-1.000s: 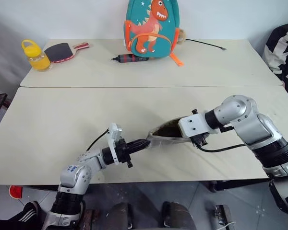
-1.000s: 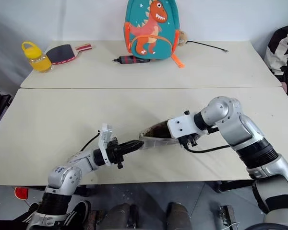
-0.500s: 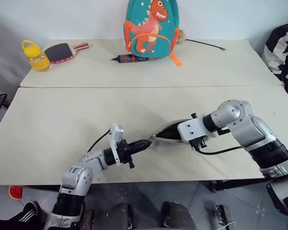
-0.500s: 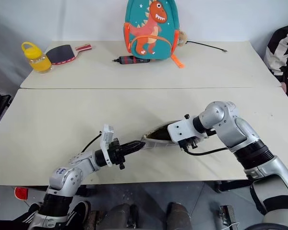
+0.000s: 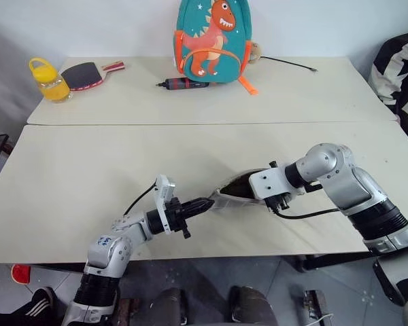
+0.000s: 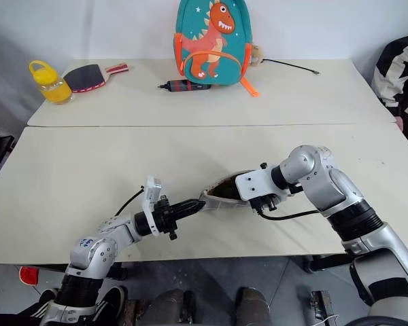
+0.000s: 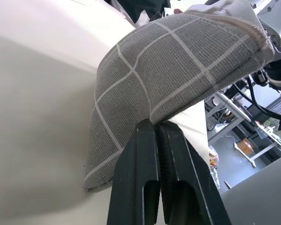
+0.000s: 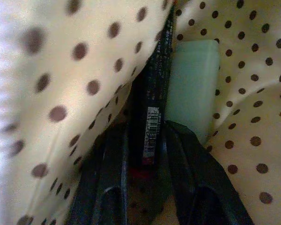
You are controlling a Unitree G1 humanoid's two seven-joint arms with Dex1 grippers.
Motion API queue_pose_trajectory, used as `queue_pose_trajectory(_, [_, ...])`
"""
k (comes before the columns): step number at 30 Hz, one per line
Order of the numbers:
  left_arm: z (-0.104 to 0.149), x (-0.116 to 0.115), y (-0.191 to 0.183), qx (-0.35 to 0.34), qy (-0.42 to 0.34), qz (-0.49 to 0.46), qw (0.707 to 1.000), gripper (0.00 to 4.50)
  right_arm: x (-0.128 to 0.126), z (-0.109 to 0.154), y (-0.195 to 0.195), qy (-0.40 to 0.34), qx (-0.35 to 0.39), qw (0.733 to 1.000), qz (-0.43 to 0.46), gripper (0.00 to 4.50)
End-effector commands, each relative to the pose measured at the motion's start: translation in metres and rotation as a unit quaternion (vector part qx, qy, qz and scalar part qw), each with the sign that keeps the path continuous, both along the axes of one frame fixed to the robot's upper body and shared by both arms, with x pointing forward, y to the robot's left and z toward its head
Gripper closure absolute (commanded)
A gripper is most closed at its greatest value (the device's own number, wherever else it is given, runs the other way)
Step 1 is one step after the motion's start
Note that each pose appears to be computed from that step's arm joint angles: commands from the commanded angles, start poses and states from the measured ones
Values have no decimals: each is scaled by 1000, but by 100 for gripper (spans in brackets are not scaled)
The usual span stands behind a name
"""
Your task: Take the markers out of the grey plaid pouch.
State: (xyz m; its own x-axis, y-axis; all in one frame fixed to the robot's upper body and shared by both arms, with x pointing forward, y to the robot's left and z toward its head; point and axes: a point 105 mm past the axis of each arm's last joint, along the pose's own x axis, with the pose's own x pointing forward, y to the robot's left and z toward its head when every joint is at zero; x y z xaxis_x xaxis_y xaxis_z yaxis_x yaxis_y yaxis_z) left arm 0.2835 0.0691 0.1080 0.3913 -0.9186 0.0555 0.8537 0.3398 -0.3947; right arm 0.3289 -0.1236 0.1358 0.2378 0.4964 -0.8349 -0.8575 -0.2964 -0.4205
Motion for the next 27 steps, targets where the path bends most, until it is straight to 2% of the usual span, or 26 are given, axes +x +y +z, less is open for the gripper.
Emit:
queue_pose_trajectory(1, [9,0,0,-6,-23,3,1000,450,-4,-16,0,13,-20,1000,9,332])
queue_pose_trajectory(9, [9,-1,0,-6,-24,4,1000,450,0,-10,3,-10,-15,1000,16,332])
queue_pose_trajectory(12, [9,0,0,-6,-25,5,1000,450,-1,-8,4,-10,-8,1000,17,385])
queue_pose_trajectory(16, [9,0,0,-5,-28,5,1000,450,-1,1,5,-17,-2,1000,18,390])
queue_pose_trajectory(21, [13,0,4,5,-43,11,999,450,-2,41,5,-42,45,998,11,390])
queue_pose_trajectory(27, [39,17,25,43,-122,44,991,450,2,73,-10,-71,96,992,-29,390])
